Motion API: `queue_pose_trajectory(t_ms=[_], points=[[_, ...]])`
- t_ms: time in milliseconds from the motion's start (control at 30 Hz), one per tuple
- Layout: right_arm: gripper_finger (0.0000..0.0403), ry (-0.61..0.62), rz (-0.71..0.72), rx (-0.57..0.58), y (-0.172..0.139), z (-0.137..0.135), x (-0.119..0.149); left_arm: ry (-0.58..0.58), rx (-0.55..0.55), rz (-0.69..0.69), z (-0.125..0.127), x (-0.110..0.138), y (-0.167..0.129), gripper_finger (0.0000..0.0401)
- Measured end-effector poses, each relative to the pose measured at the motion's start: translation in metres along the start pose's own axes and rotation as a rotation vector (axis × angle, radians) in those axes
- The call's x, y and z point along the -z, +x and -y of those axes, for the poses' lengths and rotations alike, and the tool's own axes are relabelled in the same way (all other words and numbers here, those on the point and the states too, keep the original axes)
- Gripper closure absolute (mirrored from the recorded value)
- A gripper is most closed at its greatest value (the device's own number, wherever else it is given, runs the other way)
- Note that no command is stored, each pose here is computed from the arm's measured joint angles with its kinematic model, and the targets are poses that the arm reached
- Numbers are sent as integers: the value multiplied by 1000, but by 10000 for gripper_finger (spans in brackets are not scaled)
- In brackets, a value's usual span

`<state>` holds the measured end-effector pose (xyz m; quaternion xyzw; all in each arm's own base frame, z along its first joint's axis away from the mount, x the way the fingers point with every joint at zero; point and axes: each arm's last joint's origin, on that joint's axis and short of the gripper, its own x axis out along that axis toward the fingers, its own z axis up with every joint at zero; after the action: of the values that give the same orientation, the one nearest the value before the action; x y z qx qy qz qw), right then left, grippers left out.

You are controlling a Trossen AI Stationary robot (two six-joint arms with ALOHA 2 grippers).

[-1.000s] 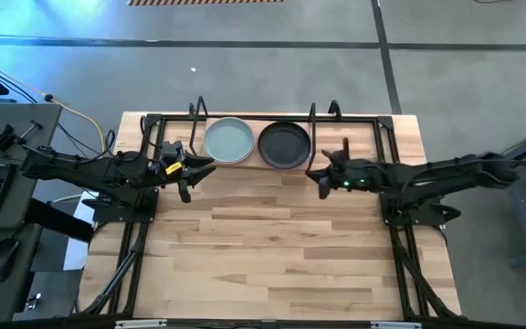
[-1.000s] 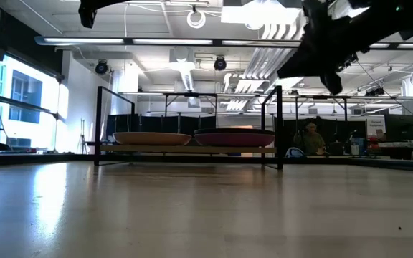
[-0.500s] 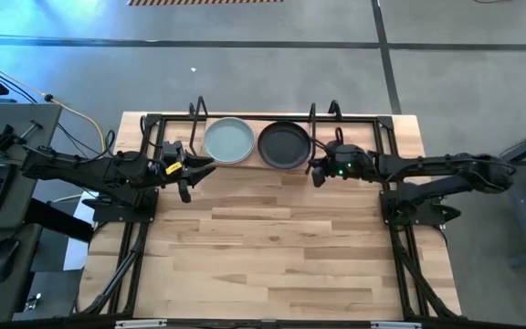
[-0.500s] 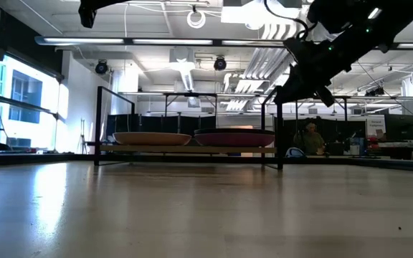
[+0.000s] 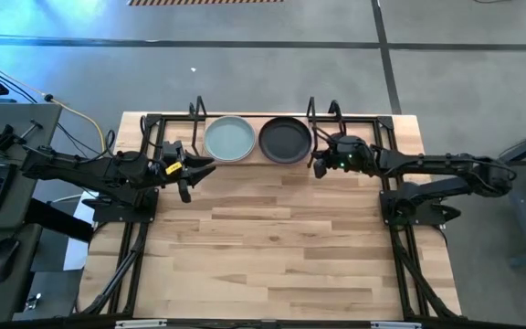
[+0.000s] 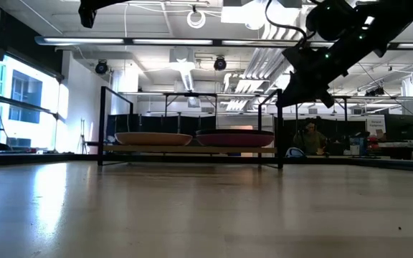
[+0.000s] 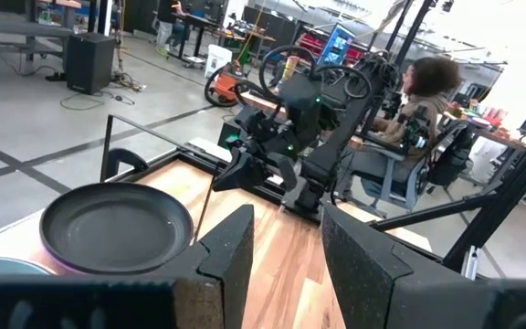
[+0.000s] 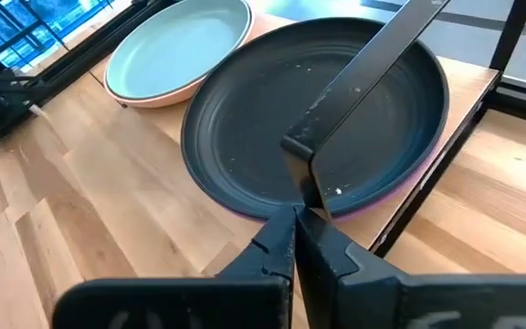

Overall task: Place and stack plates onto a shelf
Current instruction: Return to Home Position

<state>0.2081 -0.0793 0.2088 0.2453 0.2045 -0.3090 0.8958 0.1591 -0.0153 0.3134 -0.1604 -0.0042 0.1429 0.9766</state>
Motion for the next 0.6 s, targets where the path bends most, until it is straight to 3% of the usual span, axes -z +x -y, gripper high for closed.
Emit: queue_pose_trajectory(t_ms=[233, 367, 600], points=[[403, -5, 2, -141, -10, -14, 0, -5, 1, 0, 0, 0, 0, 279], [403, -29, 75, -266, -35, -41, -12, -37, 3, 4, 0, 0, 0, 279], [403, -188, 230, -490, -83, -92, -47, -29, 0, 7, 0, -1, 0, 279]])
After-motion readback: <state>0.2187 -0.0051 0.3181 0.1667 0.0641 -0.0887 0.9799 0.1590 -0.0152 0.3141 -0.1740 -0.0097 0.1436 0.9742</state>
